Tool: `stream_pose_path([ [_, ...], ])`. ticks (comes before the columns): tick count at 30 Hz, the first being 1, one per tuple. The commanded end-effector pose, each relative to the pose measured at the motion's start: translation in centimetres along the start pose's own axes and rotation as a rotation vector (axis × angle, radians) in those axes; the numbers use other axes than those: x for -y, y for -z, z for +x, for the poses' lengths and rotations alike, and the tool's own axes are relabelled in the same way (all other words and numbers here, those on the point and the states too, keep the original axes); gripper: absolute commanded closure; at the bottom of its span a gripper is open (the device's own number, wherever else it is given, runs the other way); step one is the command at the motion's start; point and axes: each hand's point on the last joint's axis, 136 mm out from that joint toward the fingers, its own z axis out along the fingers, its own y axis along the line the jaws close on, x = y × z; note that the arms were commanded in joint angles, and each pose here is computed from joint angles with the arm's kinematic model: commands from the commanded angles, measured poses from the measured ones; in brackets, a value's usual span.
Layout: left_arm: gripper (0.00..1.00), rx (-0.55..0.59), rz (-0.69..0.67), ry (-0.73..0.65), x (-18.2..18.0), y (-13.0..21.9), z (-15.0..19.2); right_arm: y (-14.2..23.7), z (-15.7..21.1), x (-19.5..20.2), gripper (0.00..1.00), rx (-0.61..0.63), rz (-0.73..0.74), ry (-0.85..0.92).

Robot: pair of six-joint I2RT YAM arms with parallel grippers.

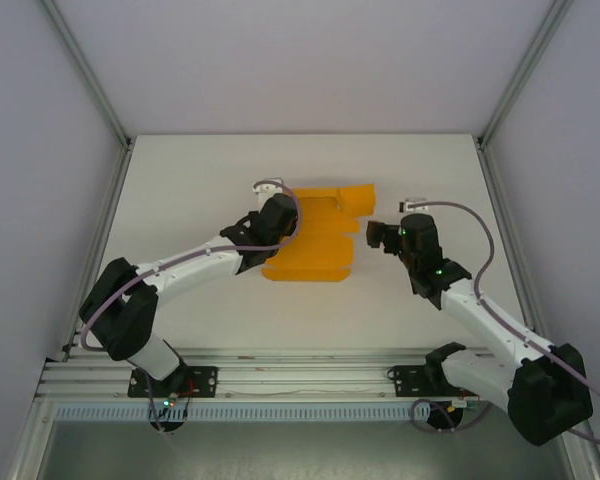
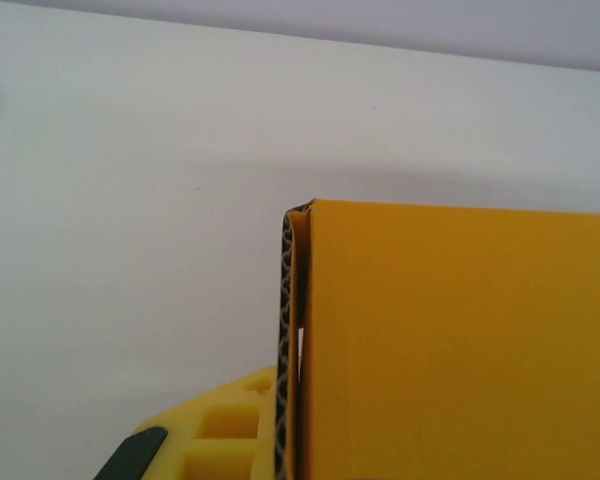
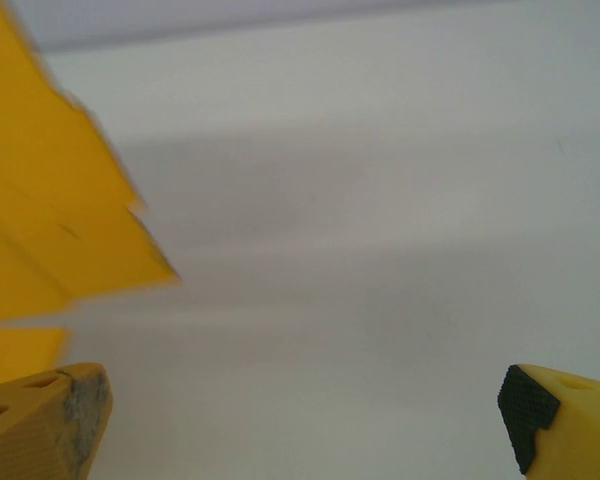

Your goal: Assemble paper box

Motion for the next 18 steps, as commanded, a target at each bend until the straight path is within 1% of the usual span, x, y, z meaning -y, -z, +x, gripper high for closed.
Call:
stream_pose_path([
  [1, 1.00, 0.046, -0.013, 0.019, -0.7, 0.8, -1.5, -0.6, 2.2, 0.4, 0.00, -0.088, 0.009, -0.049],
  [3, 1.00, 0.051, -0.007, 0.025, -0.7, 0.9, -1.6, -1.2, 1.8, -0.1, 0.00, -0.086, -0.008, -0.050],
  [7, 1.00, 0.047, 0.002, 0.015, -0.5, 0.7, -1.4, -1.8, -0.1, -1.6, 0.00, -0.051, -0.065, -0.040],
  [9, 1.00, 0.043, 0.003, 0.014, -0.4, 0.6, -1.3, -1.6, -1.4, -2.7, 0.00, -0.021, -0.117, -0.040],
  [10, 1.00, 0.040, 0.003, 0.014, -0.4, 0.5, -1.2, -2.0, -1.3, -3.3, 0.00, -0.034, -0.144, -0.034],
  [14, 1.00, 0.034, 0.009, 0.018, -0.2, 0.3, -1.0, -1.6, -2.5, -6.7, 0.00, -0.022, -0.321, -0.053],
  [18, 1.00, 0.028, 0.005, 0.023, -0.2, 0.1, -0.7, 0.1, -3.4, -11.0, 0.00, -0.020, -0.584, -0.052],
])
